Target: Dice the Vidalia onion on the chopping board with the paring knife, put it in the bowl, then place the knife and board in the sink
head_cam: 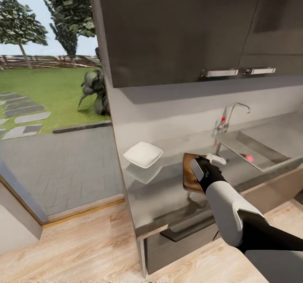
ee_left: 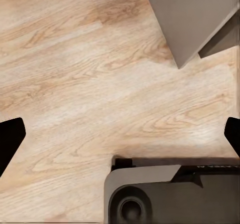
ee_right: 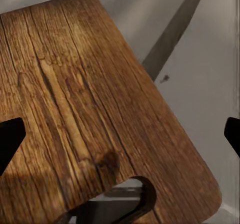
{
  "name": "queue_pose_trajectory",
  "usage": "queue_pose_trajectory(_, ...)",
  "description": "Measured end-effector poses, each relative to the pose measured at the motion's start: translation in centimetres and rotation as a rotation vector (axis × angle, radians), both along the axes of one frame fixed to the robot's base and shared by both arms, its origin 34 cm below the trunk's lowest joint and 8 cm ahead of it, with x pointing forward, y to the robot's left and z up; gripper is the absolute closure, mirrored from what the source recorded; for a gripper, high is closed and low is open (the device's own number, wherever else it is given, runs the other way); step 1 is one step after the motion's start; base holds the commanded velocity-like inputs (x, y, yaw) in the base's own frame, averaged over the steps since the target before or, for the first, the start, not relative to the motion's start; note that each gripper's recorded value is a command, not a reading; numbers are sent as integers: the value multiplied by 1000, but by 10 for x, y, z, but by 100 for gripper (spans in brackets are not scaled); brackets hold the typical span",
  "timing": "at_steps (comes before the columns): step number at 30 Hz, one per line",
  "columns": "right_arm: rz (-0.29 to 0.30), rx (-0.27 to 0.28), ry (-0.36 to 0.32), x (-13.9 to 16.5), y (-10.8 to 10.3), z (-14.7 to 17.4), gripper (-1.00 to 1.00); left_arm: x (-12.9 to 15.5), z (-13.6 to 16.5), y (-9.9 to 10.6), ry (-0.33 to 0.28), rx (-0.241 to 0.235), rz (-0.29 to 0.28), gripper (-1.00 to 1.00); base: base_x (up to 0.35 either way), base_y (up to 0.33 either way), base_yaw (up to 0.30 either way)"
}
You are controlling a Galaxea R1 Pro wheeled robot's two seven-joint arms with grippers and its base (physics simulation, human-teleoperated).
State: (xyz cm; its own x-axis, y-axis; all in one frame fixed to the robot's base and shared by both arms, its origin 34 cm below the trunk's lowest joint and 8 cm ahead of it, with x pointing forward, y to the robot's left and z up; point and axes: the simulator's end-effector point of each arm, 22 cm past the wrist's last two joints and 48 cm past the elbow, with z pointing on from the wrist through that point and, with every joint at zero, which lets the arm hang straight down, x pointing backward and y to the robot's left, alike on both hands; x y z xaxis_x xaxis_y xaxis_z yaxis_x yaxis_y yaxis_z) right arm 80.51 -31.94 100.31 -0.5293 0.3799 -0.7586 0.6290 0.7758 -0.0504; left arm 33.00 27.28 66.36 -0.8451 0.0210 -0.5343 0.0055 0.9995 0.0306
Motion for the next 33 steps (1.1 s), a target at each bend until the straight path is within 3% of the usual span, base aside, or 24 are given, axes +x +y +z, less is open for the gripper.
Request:
queue_pose_trajectory(13, 0, 2, 17, 0, 1, -12, -100, -6, -4, 0, 18, 0, 1, -100, -187, -161, 0)
queue_pose_trajectory(33, 2, 3, 42, -1, 2, -30, -100, -15, -9, 1, 43, 1, 0, -100, -76, 69, 0)
